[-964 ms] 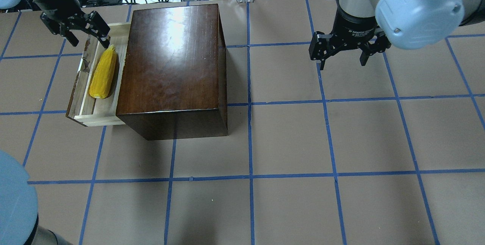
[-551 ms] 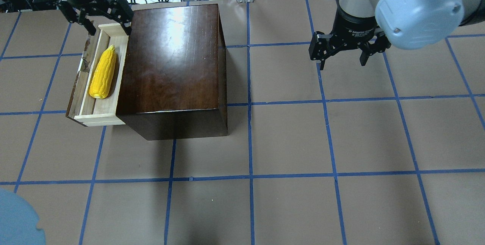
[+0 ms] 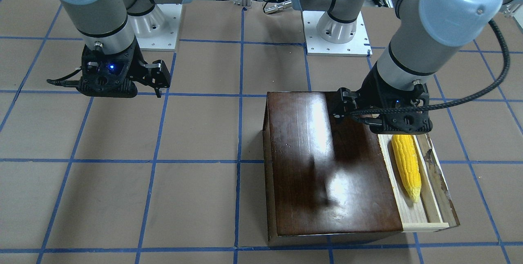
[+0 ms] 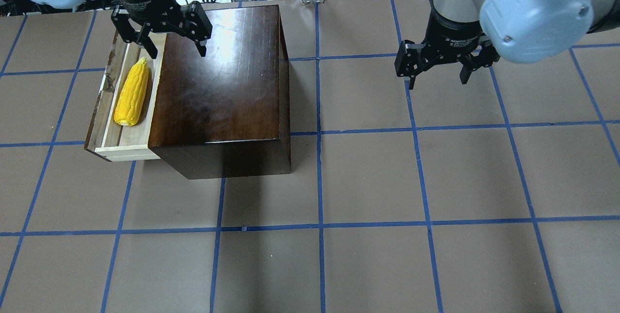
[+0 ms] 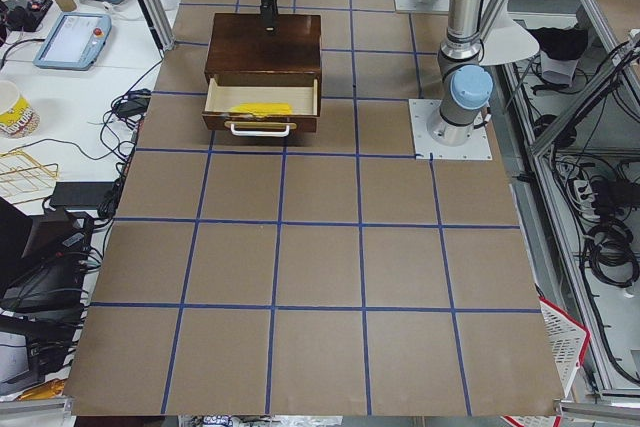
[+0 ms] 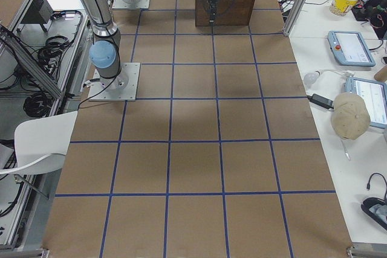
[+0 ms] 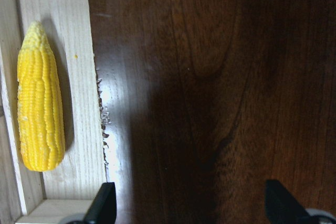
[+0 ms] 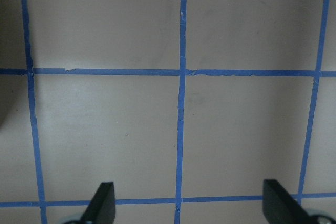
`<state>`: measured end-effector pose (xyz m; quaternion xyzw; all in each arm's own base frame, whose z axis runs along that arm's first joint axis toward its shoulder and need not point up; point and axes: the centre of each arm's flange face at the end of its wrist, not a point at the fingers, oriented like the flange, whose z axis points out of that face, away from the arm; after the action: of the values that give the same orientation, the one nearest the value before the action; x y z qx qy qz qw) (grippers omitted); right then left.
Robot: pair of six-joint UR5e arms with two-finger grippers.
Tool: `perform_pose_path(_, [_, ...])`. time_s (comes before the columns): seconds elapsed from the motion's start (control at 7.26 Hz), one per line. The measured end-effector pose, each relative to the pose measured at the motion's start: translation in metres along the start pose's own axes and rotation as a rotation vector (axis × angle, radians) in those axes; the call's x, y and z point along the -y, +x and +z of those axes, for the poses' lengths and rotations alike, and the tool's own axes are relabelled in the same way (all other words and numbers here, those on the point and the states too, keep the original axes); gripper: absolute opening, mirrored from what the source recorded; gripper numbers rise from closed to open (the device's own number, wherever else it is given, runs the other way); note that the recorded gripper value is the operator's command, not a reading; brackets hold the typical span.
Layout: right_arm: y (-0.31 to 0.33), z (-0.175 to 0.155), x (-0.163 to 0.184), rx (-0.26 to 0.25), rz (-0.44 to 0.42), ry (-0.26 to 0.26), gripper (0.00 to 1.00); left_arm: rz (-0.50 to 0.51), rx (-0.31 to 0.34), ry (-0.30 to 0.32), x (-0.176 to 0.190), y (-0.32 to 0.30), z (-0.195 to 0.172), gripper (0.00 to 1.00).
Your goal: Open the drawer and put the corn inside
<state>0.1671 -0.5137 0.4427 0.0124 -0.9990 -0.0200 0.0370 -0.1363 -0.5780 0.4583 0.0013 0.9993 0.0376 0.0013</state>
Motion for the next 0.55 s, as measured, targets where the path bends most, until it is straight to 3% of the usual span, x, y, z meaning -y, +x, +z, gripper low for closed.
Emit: perform_pose_path(0.55, [0.0, 0.0, 0.0, -0.001, 0.0, 0.0, 1.0, 0.006, 0.0, -0.01, -0.053, 0.003, 0.006, 1.0])
